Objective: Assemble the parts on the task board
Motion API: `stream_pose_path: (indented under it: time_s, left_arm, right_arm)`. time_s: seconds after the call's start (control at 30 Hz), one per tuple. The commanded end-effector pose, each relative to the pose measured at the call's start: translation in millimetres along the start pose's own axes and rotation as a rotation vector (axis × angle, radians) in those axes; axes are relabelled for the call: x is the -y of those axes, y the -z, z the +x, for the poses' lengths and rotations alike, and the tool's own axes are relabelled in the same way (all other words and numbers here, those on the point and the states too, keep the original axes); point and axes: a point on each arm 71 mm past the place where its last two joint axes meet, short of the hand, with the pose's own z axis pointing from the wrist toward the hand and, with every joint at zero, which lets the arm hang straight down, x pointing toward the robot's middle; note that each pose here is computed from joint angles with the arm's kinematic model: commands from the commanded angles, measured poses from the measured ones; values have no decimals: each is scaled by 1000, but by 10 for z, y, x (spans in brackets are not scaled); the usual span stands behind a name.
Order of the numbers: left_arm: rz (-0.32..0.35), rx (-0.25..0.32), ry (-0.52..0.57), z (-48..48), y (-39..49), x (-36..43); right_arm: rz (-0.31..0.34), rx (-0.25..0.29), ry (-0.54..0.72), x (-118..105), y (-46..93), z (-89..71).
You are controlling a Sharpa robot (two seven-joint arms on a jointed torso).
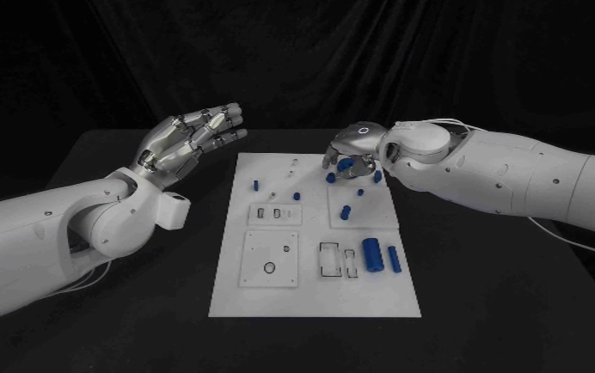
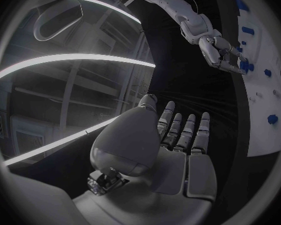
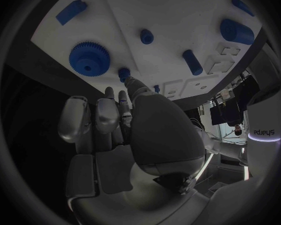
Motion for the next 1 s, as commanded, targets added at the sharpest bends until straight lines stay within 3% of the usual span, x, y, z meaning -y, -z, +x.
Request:
stream_pose_path:
  time_s: [0.03,0.5,1.0]
  left_arm:
    - [70,-14,11,15,-15,63]
    - [58,-19,14,14,-23,50]
    - [41,-16,10,2,-23,37]
  right_arm:
    - [-22,16,2,-22,0,28]
    - [-15,17,-7,-25,19,125]
    - [-38,83,-5,-80,-8,157]
